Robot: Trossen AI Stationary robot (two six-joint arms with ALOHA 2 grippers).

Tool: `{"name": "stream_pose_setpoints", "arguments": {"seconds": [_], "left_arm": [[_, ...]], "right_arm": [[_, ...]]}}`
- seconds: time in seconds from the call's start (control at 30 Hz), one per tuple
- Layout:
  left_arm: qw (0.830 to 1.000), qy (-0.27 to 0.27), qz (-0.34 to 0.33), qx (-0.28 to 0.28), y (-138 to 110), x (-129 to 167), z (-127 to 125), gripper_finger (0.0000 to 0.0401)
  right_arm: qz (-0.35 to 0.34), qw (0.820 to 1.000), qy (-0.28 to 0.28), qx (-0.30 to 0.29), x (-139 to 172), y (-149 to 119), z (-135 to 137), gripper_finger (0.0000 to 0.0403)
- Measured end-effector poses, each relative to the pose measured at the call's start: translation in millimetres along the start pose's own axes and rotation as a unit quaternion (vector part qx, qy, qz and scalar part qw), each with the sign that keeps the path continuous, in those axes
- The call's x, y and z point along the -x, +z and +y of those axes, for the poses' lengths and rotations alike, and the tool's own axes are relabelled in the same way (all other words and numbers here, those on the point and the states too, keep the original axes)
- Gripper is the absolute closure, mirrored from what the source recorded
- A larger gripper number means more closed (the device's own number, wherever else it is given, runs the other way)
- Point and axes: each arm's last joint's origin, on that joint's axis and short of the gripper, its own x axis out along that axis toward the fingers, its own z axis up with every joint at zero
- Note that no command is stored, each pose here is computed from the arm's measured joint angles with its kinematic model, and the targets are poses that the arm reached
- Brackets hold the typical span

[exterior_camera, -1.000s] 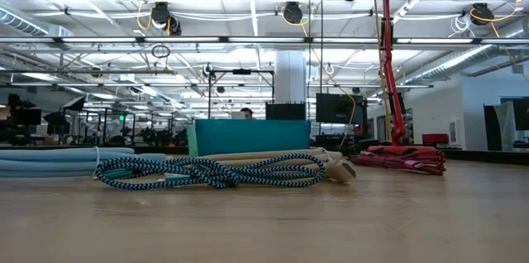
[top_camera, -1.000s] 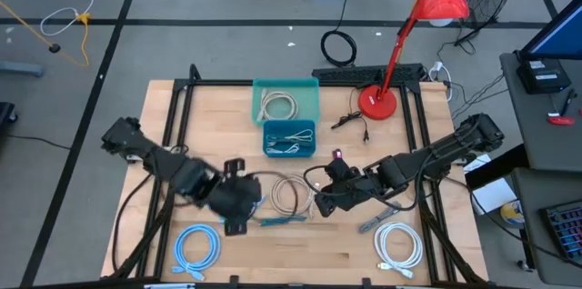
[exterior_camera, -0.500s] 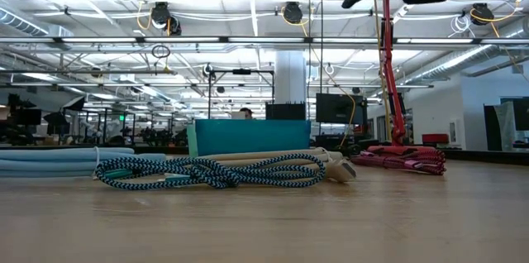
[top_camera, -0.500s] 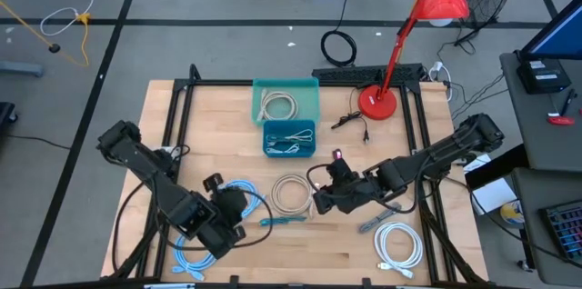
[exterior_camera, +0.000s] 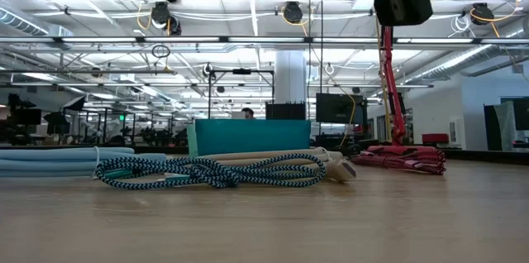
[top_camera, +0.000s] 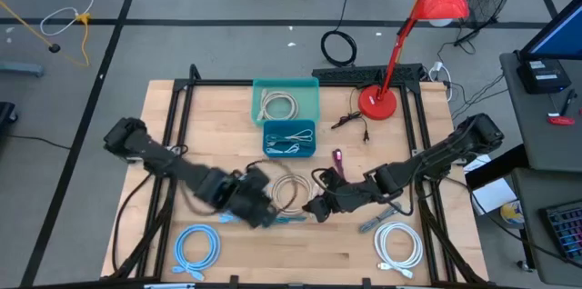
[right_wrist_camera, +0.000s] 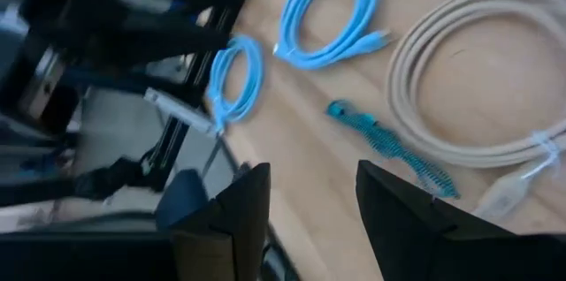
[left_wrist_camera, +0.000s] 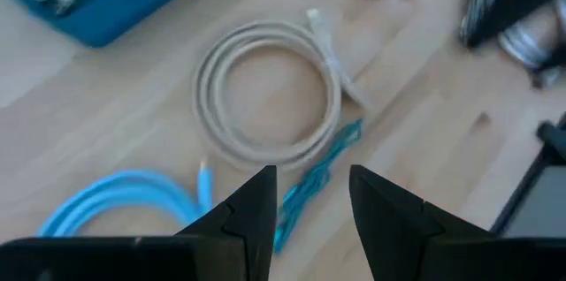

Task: Pick & Place USB Port
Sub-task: Put the brown display cable into the green bin

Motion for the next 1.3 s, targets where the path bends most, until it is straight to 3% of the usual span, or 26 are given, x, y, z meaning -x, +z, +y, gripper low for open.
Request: {"name": "stream_pose_setpoints", "arguments": {"seconds": [0.2, 0.43, 0.67, 0.8, 0.97, 1.3], "left_arm": [[0.998, 0.003, 0.065, 0.014, 33.9, -44.0, 9.8, 0.0254], [0.987, -0.032, 0.157, 0.002, 37.7, -99.9, 7.2, 0.0254], [0.979, 0.043, 0.2, -0.01, 31.0, -129.4, 22.6, 0.0254], [0.978, 0.074, 0.195, -0.007, 35.7, -132.5, 31.0, 0.0254], [0.979, 0.061, 0.193, 0.026, 48.0, -137.0, 35.8, 0.0247], [0.977, 0.069, 0.193, 0.063, 71.4, -146.5, 55.0, 0.0138]], "right_arm": [[0.002, 0.999, 0.015, 0.032, 23.0, -6.9, 8.6, 0.0248], [-0.02, 0.997, -0.033, 0.073, 89.2, -8.3, 5.5, 0.0273], [-0.015, 0.991, -0.086, 0.099, 139.6, -6.5, -11.5, 0.0275], [-0.019, 0.989, -0.096, 0.109, 148.5, -6.4, -15.4, 0.0275], [-0.018, 0.989, -0.101, 0.111, 147.0, -6.9, -15.8, 0.0275], [-0.015, 0.987, -0.104, 0.124, 146.1, -7.4, -16.3, 0.0275]]}}
